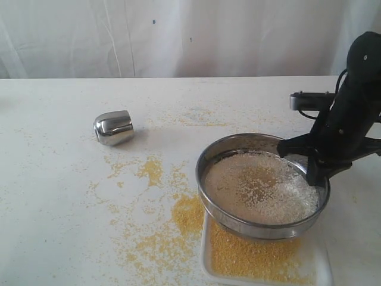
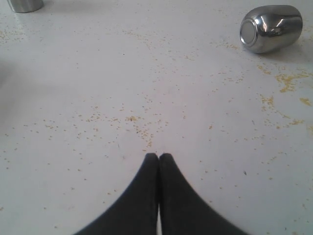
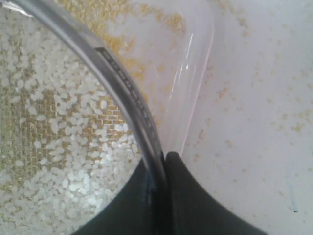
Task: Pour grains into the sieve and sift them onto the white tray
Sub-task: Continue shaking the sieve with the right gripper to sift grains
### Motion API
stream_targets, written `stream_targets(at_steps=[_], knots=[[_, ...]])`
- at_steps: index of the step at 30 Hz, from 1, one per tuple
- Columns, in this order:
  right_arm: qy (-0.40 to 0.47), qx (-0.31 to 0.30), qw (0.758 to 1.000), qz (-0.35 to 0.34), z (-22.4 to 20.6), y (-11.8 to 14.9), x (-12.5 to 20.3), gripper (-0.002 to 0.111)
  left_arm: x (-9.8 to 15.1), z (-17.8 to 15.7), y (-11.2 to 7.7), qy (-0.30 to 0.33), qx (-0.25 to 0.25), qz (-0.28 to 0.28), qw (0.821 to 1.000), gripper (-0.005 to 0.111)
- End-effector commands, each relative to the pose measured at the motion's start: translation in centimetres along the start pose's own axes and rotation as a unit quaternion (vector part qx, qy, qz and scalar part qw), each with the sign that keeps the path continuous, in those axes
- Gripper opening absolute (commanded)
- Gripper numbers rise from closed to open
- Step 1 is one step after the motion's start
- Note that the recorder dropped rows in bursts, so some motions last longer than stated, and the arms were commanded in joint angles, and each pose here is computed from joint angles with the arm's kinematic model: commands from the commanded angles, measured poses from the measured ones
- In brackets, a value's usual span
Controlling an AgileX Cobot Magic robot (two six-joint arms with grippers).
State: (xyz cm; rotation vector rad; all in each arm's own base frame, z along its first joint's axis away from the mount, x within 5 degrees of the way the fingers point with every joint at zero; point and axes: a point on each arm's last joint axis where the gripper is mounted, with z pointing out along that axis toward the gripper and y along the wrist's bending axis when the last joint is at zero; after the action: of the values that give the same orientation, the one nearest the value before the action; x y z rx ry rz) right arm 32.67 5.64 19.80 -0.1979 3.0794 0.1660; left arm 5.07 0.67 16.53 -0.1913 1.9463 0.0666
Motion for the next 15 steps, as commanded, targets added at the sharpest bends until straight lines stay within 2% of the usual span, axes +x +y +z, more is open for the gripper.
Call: stream_targets(at_steps=[1, 8, 10, 13, 15], knots=[[-0.003, -0.005, 1.000, 0.006, 0.0, 0.0, 0.5, 0.000, 0.1, 0.0, 0.0, 0.000, 0.001, -0.003, 1.000, 0.000], [0.017, -0.004, 1.000, 0.010, 1.5, -0.2, 1.7, 0.000, 0.1, 0.0, 0.0, 0.000, 0.000, -0.002, 1.000, 0.000], [-0.001, -0.002, 1.000, 0.009, 1.4, -0.2, 1.4, 0.000, 0.1, 0.0, 0.0, 0.000, 0.000, -0.002, 1.000, 0.000], [-0.073, 0.003, 0.997, 0.011, 0.8, -0.3, 0.0, 0.000, 0.1, 0.0, 0.0, 0.000, 0.000, -0.002, 1.000, 0.000], [-0.063, -0.004, 0.998, 0.025, 0.8, -0.2, 0.2, 0.000, 0.1, 0.0, 0.0, 0.000, 0.000, -0.002, 1.000, 0.000]])
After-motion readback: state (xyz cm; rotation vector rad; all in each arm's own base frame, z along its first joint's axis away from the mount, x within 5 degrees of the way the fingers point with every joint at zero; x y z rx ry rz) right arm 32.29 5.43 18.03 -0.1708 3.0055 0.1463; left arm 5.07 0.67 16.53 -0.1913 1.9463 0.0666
